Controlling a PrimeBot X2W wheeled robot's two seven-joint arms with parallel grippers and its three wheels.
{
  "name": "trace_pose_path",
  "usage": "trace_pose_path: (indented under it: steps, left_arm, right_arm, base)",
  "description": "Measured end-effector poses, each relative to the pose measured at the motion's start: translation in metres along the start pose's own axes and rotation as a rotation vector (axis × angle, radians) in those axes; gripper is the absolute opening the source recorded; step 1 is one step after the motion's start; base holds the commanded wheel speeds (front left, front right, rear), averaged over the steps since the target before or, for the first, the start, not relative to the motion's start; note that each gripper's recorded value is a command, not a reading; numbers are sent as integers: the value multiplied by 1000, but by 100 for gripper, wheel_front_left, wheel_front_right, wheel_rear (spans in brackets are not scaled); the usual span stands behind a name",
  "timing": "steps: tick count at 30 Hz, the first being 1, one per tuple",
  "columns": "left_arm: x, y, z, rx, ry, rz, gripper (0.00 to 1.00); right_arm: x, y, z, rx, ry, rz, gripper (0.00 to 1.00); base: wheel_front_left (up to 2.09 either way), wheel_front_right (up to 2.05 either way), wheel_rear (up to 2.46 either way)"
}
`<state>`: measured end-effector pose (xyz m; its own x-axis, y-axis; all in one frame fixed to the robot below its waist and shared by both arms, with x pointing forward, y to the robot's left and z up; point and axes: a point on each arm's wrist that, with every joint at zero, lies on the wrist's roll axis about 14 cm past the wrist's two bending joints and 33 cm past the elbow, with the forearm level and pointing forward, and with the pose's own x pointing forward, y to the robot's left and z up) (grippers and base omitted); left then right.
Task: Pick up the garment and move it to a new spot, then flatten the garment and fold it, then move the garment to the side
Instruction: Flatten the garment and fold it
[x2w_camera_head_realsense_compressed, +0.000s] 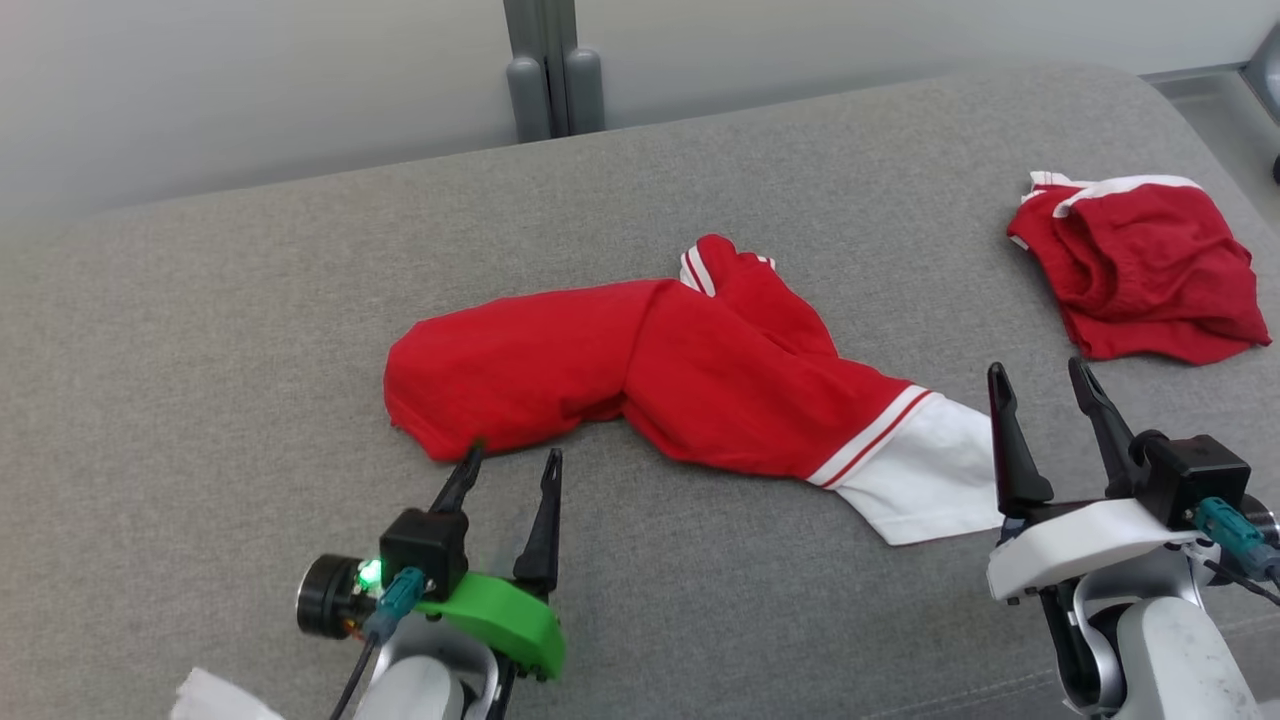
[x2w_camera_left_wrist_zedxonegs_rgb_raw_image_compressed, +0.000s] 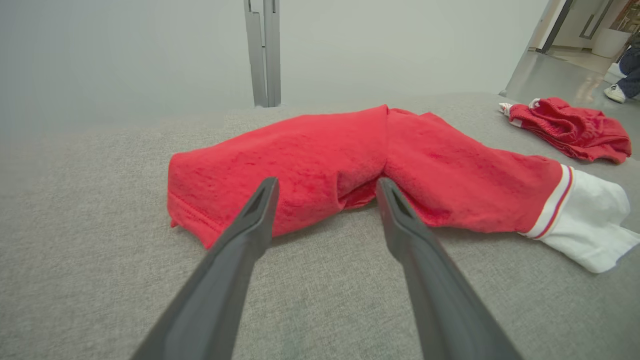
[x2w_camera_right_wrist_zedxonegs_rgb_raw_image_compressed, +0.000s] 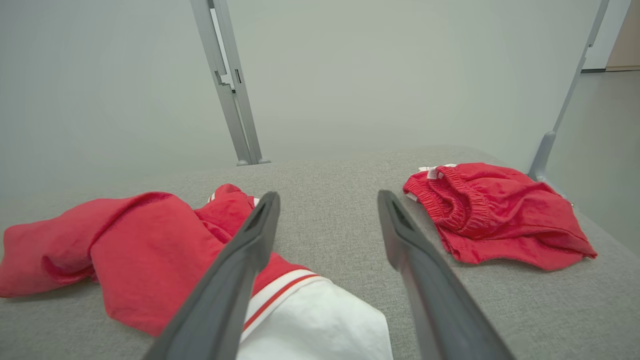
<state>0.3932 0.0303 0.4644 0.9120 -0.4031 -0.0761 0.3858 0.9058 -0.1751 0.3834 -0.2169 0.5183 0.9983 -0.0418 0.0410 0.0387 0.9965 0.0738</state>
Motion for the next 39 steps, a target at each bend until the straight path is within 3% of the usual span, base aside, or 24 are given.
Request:
trace_pose_path:
  steps: [8, 19, 21, 22, 24, 30, 39]
  left_arm:
    - [51, -28, -3, 53, 25, -124, 100]
    - [92, -26, -55, 86, 180, -105, 100]
    - [95, -26, -62, 89, 197, -104, 57]
    - [96, -25, -64, 89, 201, -103, 31]
    - [100, -25, -63, 87, 195, -100, 0]
    - [104, -21, -41, 86, 130, -92, 0]
    - [101, -24, 42, 151, -113, -126, 0]
  right_arm:
    - [7, -10, -11, 5, 15, -29, 100]
    - [-5, -51, -32, -10, 65, -151, 100]
    - [-7, -56, -35, -15, 70, -167, 100]
    - [-7, -57, -35, -16, 73, -171, 100]
    - [-8, -59, -37, -15, 74, -178, 100]
    - [-4, -54, -37, -6, 65, -163, 100]
    - [0, -42, -31, 13, 39, -129, 100]
  base:
    - [0, 0, 0]
    - [0, 0, 0]
    - [0, 0, 0]
    - [0, 0, 0]
    - [0, 0, 0]
    - [0, 0, 0]
    - [0, 0, 0]
